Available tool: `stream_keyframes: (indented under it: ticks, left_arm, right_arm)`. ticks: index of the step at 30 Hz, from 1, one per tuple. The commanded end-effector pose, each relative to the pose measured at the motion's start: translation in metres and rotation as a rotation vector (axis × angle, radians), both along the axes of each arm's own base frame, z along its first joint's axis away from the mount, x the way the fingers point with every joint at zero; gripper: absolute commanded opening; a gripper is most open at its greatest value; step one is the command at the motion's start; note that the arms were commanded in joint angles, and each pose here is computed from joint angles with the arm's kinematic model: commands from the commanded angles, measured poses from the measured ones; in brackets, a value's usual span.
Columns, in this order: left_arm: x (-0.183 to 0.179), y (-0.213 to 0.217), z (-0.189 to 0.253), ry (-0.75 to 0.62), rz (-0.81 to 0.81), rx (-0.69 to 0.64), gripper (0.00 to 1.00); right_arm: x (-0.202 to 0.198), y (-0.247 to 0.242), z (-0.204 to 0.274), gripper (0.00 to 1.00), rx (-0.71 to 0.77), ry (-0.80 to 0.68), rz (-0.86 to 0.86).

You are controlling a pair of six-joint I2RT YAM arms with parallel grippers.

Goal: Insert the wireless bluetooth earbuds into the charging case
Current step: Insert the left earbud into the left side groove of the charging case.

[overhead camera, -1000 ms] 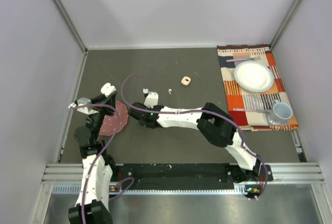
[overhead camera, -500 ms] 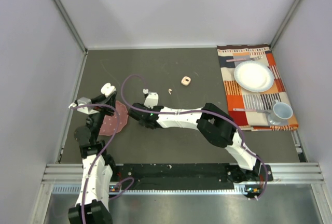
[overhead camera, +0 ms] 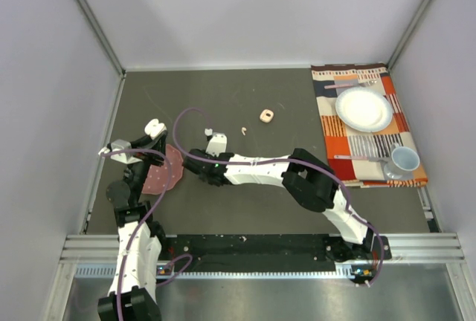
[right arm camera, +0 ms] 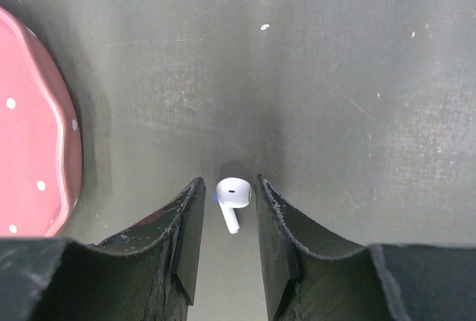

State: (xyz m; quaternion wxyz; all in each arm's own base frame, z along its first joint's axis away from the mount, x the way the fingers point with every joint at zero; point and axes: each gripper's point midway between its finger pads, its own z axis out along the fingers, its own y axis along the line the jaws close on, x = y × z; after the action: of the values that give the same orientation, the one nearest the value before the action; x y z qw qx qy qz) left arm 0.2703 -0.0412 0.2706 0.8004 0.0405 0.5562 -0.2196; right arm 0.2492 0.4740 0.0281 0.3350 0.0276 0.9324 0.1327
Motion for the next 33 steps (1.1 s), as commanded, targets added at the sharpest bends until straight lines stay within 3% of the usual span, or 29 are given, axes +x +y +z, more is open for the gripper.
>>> stream_keyframes:
  ticks: [1,15,16,17,22,27,33]
  left_arm:
    - [-0.002,0.001,0.009,-0.043,0.014,0.015,0.00]
    - [-0.003,0.000,0.008,-0.041,0.010,0.015,0.00]
    - [-0.002,0.001,0.008,-0.040,0.013,0.015,0.00]
    - [-0.002,0.000,0.008,-0.038,0.011,0.014,0.00]
    - [-0.003,0.000,0.008,-0.040,0.011,0.017,0.00]
    - [-0.002,-0.001,0.007,-0.036,0.004,0.020,0.00]
    - [-0.002,-0.006,0.008,-0.023,-0.021,0.029,0.00]
  right_arm:
    - [-0.023,-0.013,-0.015,0.34,-0.082,0.047,0.030]
    - [-0.014,-0.019,-0.029,0.27,-0.090,0.083,0.003]
    - [-0.014,-0.019,-0.029,0.26,-0.091,0.081,0.002]
    - [-0.013,-0.020,-0.029,0.14,-0.091,0.078,0.002]
    - [-0.011,-0.019,-0.025,0.12,-0.085,0.076,0.004]
    - [-0.004,-0.020,-0.002,0.04,-0.071,0.028,0.012]
    - [0.006,-0.040,0.055,0.02,-0.025,-0.119,0.015]
